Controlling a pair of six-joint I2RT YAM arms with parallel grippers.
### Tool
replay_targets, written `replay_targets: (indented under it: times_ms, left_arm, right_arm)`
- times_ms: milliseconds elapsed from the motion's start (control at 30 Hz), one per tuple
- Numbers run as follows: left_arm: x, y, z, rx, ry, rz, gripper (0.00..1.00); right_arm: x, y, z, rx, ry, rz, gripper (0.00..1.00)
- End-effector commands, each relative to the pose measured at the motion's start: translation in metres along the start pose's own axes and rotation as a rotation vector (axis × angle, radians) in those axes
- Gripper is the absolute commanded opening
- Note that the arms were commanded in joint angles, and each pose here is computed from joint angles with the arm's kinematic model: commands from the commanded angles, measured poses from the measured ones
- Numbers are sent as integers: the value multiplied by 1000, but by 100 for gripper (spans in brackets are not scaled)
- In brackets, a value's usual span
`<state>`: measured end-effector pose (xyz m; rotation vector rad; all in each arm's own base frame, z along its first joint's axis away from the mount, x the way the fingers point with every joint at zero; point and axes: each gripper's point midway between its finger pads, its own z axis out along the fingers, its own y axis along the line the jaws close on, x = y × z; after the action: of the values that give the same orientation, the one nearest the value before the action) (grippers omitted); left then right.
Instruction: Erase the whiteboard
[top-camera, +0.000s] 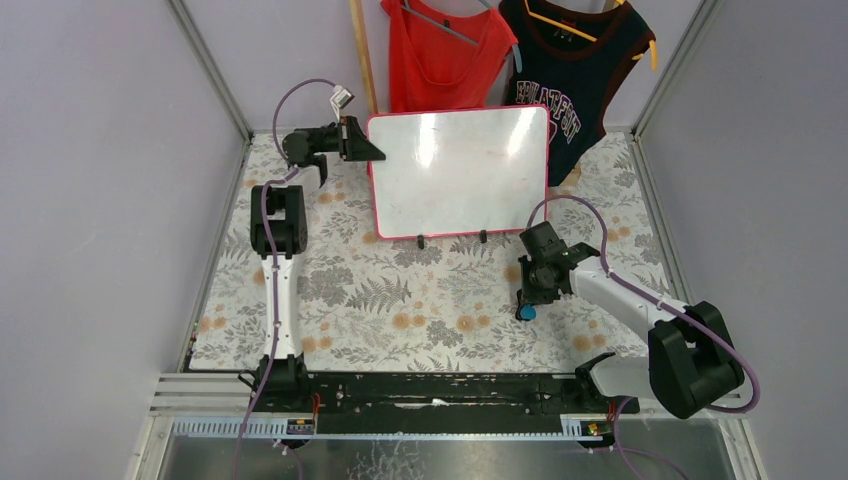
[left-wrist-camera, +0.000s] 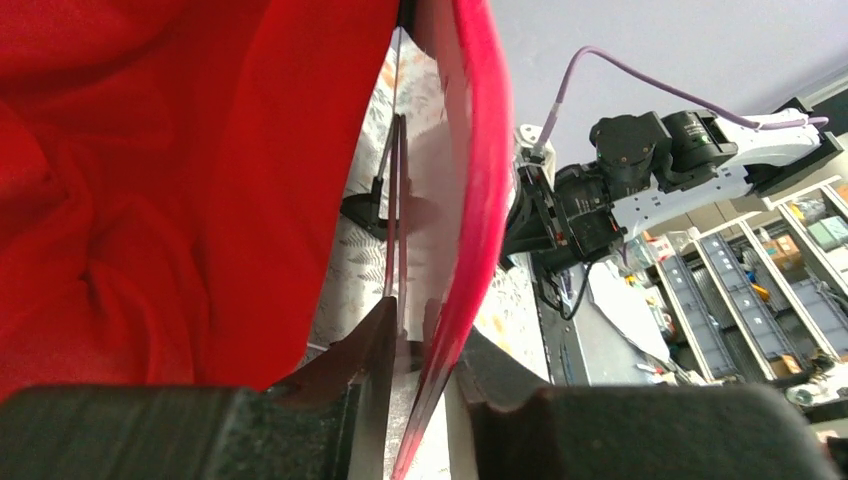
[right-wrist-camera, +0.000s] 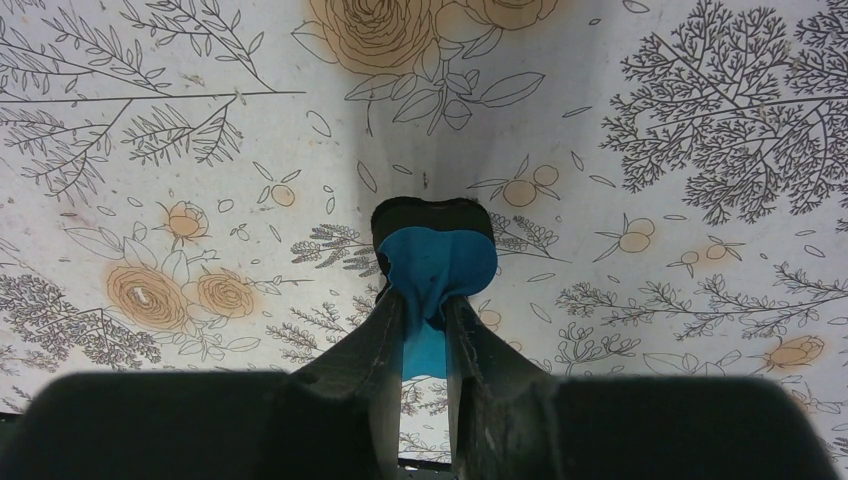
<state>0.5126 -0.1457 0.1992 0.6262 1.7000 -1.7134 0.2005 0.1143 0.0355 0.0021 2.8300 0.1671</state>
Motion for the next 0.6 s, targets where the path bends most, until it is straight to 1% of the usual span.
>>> replay_targets:
  times_ms: [0, 67, 100, 533, 567]
  left_arm:
    - [36, 7, -1, -10, 165, 15, 25]
    - [36, 6, -1, -9, 166, 19, 35]
    - [35, 5, -1, -10, 166, 24, 37]
    - [27, 1, -6, -17, 160, 51, 45]
    - [27, 1, -6, -19, 159, 50, 48]
  right_arm:
    - [-4, 6, -2, -21, -12, -3, 1]
    - [-4, 6, -1, -22, -13, -5, 1]
    - [-5, 6, -1, -23, -14, -5, 1]
    - [-5, 7, -3, -27, -19, -4, 1]
    - [-5, 7, -3, -28, -20, -5, 1]
